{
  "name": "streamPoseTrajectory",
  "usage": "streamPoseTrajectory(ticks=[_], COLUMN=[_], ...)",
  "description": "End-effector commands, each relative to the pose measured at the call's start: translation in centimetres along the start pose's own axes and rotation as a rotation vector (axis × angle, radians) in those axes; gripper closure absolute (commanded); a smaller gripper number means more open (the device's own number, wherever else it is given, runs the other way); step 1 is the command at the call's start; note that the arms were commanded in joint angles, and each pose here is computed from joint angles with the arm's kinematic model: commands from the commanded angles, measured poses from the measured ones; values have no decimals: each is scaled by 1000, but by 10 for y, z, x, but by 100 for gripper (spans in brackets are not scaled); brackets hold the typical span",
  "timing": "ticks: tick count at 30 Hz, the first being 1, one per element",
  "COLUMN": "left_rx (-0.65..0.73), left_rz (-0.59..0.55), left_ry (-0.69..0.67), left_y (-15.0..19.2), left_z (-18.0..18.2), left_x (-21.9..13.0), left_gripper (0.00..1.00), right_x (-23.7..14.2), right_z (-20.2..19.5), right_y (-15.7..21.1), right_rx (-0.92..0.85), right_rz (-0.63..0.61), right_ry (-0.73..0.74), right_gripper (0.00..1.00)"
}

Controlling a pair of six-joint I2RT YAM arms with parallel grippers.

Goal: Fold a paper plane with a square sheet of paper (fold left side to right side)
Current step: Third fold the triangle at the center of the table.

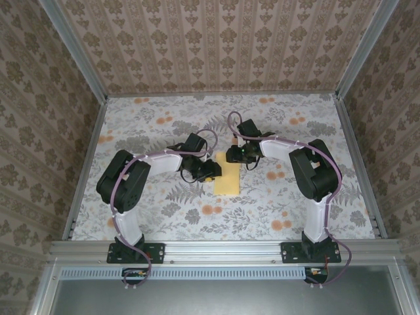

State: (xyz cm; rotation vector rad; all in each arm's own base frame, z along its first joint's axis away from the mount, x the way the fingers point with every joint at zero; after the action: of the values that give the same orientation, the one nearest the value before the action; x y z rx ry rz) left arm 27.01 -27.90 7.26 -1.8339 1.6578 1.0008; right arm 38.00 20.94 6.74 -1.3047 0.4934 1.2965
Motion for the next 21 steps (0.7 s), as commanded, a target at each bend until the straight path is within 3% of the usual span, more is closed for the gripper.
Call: streamPoseTrajectory(ticks=[1,11,21], left_rx=[-13,-9,-26], left_rz=[4,57,39], left_ry=[-36,-65,-25], left_y=[7,16,17], left_z=[4,5,0], left_x=[-5,9,7], left_gripper=[60,57,64], right_x=[11,12,13], right_z=[-4,-4,-3], right_y=[11,11,11], right_rx=[-2,-1,-1], right_rz=[61,64,63], right_ry=[3,4,-1], right_gripper=[56,56,56])
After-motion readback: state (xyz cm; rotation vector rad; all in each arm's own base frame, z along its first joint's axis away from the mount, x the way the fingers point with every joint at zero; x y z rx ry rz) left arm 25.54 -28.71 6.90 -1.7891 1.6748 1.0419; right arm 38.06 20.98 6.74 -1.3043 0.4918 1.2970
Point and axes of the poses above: each hand's point on the last joint's axis, 136 mm out from that joint toward the fingers, its own x axis out along the fingers, its own z axis along the line the jaws close on, y = z × x, the point moved 5 cm from there along -x, back along the fingers, and after that the axes turned 15 degrees about -x, right-handed, at the moved point
